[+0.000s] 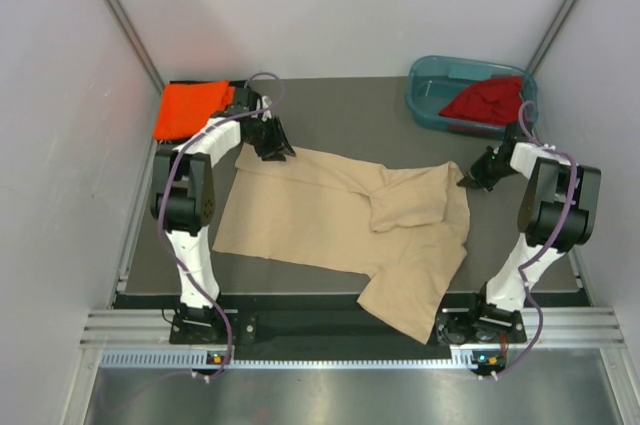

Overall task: Fold and stack the t-shirts
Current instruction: Fold the tshirt

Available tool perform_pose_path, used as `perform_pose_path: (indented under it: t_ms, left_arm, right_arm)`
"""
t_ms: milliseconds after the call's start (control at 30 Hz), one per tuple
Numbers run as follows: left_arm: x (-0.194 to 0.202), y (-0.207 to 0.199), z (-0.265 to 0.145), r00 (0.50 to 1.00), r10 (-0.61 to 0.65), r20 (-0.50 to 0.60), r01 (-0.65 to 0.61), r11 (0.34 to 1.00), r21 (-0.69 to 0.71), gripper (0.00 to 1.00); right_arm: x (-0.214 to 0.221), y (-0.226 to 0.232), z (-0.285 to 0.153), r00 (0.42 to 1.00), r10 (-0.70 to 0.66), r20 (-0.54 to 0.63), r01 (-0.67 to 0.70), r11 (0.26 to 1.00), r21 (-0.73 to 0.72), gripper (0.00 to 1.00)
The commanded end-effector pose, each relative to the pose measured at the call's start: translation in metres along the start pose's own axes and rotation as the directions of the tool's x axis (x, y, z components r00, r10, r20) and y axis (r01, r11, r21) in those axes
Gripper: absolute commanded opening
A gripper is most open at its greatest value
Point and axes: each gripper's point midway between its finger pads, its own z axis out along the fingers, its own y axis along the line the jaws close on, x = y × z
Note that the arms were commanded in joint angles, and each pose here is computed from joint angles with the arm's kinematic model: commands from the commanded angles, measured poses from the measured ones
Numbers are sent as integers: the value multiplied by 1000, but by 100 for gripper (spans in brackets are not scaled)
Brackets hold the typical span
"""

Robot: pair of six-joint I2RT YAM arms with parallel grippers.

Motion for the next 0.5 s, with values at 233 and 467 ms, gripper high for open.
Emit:
perform_pose_path:
  t_ms: [233, 467]
  left_arm:
    - [-6, 41, 38, 984, -178, -19, 177, 983, -40, 41]
    - [-7, 58, 49, 981, -190, -27, 187, 978, -92, 40]
  right_arm:
    - [-53, -5, 25, 987, 78, 138, -77, 997, -15, 0]
    - [-70, -34, 15, 970, 131, 203, -154, 983, 101, 0]
